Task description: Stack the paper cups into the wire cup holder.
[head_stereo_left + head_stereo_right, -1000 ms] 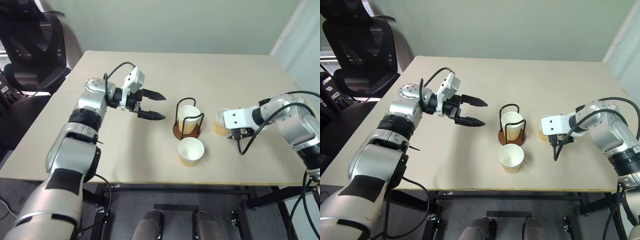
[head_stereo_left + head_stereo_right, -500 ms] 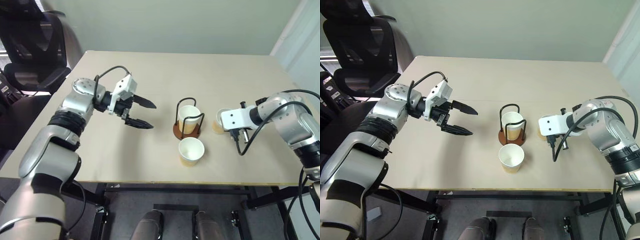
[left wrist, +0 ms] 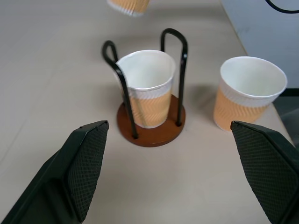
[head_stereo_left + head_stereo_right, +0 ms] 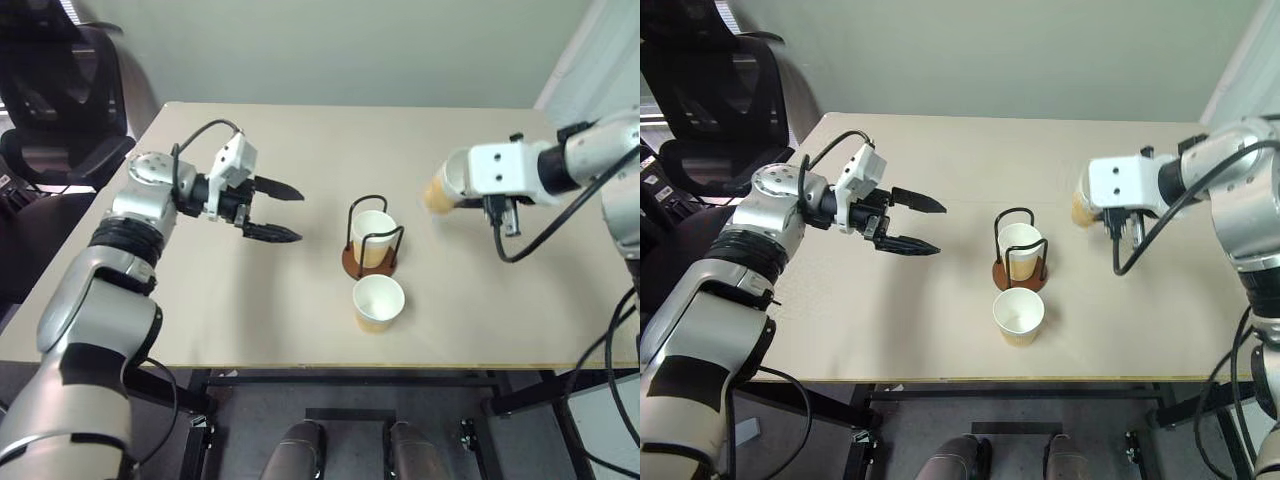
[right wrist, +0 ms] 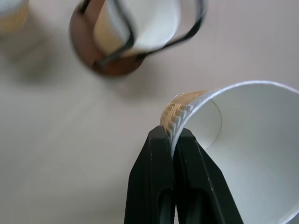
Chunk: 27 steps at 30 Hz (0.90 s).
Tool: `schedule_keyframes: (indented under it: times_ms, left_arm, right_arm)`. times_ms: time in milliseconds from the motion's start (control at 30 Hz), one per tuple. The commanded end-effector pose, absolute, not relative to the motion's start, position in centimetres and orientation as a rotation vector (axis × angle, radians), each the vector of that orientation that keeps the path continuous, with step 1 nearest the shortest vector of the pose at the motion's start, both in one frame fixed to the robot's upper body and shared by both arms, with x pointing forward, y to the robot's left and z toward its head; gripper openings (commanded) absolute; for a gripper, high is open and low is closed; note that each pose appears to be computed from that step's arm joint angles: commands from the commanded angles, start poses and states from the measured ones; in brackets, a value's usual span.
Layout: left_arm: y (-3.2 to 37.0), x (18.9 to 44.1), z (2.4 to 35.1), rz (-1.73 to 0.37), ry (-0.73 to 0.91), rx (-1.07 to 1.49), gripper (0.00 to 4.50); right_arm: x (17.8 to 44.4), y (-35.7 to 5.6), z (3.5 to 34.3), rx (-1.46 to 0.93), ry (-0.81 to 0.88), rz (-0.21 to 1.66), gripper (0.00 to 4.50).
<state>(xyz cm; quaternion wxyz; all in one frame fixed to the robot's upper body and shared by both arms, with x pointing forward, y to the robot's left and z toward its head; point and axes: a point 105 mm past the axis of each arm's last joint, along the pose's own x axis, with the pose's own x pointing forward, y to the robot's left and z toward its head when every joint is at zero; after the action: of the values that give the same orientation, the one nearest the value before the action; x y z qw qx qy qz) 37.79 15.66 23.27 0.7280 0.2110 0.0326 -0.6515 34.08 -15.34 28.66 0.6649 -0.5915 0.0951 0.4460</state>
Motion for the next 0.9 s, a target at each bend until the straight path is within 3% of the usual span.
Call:
schedule_keyframes:
  times_ms: [33, 200, 500, 900]
  left_arm:
    - [16.3, 37.8, 25.3, -1.418, -0.004, 0.484, 4.5]
    - [17.1, 37.9, 25.9, -1.38, -0.029, 0.486, 4.5]
    - [17.0, 38.1, 26.6, -1.363, -0.048, 0.492, 4.5]
    - [17.0, 38.1, 26.4, -1.366, -0.052, 0.497, 4.5]
  right_arm:
    - [33.7, -13.8, 31.6, -1.356, 0.107, 0.993, 0.04]
    - [32.7, -11.5, 31.9, -1.337, 0.063, 1.084, 0.04]
    - [31.6, -10.1, 29.1, -1.323, 0.122, 1.232, 0.04]
    - [32.4, -9.1, 28.0, -1.384, 0.135, 1.276, 0.04]
